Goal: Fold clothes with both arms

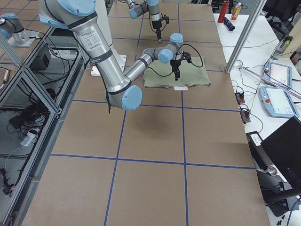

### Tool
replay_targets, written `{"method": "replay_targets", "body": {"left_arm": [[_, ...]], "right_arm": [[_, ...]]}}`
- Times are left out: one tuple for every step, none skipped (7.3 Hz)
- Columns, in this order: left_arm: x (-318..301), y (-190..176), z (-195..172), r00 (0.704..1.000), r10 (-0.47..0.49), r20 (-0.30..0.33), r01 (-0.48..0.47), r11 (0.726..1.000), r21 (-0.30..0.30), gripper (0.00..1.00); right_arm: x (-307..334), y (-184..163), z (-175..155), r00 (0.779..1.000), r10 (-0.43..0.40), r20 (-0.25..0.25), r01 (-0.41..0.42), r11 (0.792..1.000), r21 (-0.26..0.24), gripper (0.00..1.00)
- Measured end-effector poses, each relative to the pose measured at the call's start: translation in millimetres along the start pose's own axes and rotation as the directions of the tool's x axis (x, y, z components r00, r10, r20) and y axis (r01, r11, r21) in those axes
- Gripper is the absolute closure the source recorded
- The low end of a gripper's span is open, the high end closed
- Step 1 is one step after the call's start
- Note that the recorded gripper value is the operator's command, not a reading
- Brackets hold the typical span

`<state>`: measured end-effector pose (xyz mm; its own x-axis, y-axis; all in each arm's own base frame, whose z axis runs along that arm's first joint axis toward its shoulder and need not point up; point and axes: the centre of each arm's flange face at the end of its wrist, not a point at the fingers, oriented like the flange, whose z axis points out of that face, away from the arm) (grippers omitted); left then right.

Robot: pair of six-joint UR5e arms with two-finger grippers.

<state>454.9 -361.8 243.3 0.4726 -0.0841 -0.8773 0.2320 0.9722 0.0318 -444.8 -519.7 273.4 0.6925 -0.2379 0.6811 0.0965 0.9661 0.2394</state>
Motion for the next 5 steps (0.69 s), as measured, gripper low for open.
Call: {"method": "replay_targets", "body": {"left_arm": [[11,39,13,0.997,-0.074,-0.007,0.074,0.995,-0.062,0.00],[19,74,26,0.991,-0.137,0.006,0.137,0.985,-0.105,0.00],[23,99,40,0.983,-0.179,0.028,0.181,0.976,-0.119,0.00],[29,113,57,0.977,-0.207,0.052,0.212,0.971,-0.115,0.01],[35,118,73,0.971,-0.227,0.071,0.234,0.967,-0.104,0.02]], "right_arm": [[6,13,-10,1.000,0.000,0.017,0.000,1.000,0.006,0.00],[9,24,-16,0.999,0.006,0.032,-0.006,1.000,0.005,0.00],[9,31,-18,0.999,0.013,0.044,-0.013,1.000,-0.003,0.00],[7,36,-18,0.998,0.019,0.052,-0.018,1.000,-0.010,0.00],[4,39,-16,0.998,0.022,0.055,-0.021,1.000,-0.015,0.00]]}}
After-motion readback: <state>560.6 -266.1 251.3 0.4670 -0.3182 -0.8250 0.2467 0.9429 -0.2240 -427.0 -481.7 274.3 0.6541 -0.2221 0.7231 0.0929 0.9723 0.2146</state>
